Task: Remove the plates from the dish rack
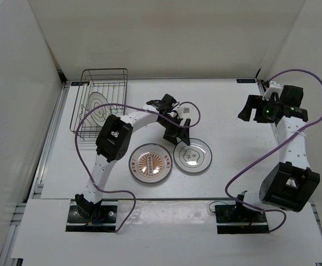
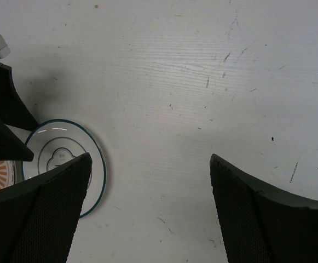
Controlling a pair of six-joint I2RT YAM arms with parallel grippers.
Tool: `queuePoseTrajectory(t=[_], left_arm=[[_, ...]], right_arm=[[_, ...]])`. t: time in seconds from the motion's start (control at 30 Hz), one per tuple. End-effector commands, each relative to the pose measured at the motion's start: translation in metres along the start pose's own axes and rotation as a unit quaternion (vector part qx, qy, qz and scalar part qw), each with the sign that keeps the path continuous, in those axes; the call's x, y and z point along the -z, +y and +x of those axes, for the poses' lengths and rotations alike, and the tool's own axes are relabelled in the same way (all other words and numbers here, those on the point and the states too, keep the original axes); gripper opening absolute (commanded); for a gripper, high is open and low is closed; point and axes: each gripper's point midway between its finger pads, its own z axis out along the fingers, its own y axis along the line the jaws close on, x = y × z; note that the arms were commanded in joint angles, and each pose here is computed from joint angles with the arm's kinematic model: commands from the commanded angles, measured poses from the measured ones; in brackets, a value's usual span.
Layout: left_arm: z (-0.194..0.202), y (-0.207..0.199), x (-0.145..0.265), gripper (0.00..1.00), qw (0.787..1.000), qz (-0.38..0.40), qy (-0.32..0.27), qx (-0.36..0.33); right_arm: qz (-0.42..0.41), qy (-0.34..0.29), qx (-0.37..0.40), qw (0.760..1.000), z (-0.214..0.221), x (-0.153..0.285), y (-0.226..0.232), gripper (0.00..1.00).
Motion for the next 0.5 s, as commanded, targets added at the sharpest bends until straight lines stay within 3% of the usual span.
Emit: queuePoseTrajectory(t=[0.0, 0.23, 0.47], left_arm=[[-0.006, -0.001, 0.015, 1.0, 0.998, -0.056, -0.015, -0.037], [-0.018, 0.013, 0.036, 1.0, 0.986, -0.15, -0.042, -0.064], [-0.059, 0.014, 0.106, 1.0, 0.955, -0.239, -0.135, -0.116]], right_arm=[[-0.013, -0.014, 0.005, 1.0, -0.01, 0.001, 0.003, 0.9], [-0.015, -0.014, 0.0, 1.0, -0.008, 0.0, 0.002, 0.9], [-0.014, -0.011, -0.003, 1.0, -0.004, -0.001, 0.001, 0.9]])
